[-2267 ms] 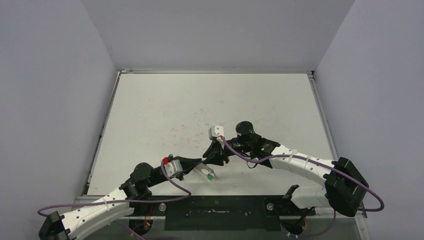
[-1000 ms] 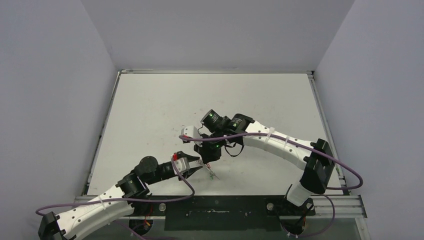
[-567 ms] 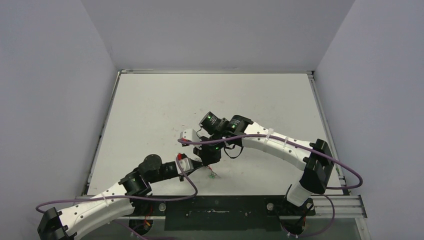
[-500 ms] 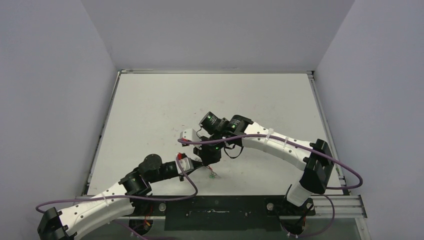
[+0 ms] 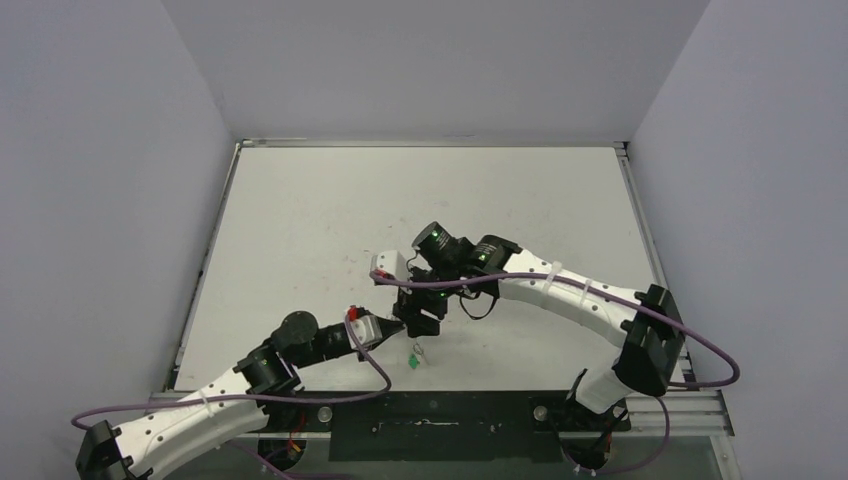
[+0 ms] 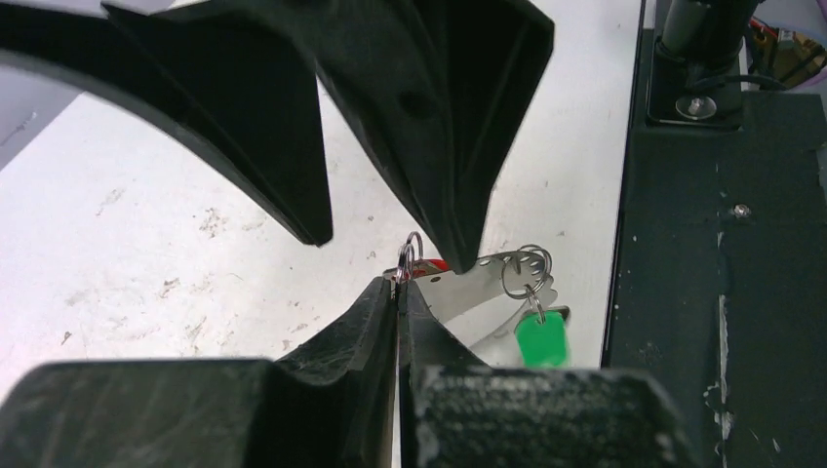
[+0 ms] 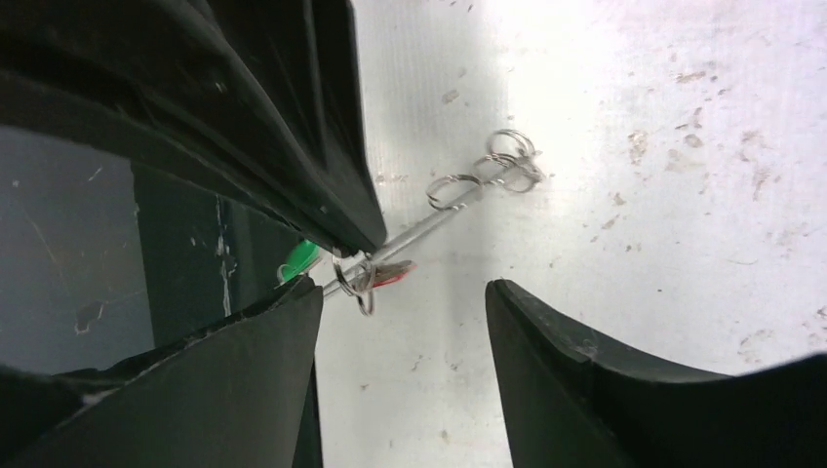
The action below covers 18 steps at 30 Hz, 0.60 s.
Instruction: Put the keys on the keyring
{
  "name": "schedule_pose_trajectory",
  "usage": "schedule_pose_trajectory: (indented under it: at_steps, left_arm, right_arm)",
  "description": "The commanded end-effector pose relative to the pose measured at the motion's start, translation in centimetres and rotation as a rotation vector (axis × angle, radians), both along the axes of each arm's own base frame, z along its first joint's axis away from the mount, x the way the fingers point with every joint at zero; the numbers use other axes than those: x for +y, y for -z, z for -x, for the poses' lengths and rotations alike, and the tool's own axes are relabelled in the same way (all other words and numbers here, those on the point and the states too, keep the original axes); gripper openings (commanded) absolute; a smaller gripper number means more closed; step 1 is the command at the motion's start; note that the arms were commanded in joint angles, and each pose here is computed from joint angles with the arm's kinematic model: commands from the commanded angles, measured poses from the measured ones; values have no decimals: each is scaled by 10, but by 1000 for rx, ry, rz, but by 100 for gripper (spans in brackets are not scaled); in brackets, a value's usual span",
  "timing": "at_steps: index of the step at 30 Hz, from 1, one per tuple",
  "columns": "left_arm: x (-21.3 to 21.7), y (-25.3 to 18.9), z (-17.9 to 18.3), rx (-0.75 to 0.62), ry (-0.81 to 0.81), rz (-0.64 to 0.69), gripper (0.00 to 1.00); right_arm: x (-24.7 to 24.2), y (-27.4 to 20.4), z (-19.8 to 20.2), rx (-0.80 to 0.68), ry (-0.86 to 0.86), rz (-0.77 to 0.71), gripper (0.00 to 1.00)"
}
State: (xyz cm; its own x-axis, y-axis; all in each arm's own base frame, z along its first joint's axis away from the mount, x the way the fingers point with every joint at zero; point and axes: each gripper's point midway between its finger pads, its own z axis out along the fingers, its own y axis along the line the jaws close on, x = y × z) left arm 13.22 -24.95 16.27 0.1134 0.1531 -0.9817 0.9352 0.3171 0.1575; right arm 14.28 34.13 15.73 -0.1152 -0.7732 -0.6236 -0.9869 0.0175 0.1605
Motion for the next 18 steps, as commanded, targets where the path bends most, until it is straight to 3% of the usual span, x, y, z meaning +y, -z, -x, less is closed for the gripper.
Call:
schedule_pose_trajectory:
  at_steps: [1,7,18]
  left_arm:
    - [-1,-35,-4,-76,-23,150,0]
    - [2,-44,-4,-110,-38,251,0]
    - [3,-51,-3,-131,-38,339,0]
  right_arm:
    - [6,-46,-20,-44,46,-255,64]
    - [-5,-59,-21,-7,25,-424,67]
    - [-9,-46,-5,-5,-112,-527,59]
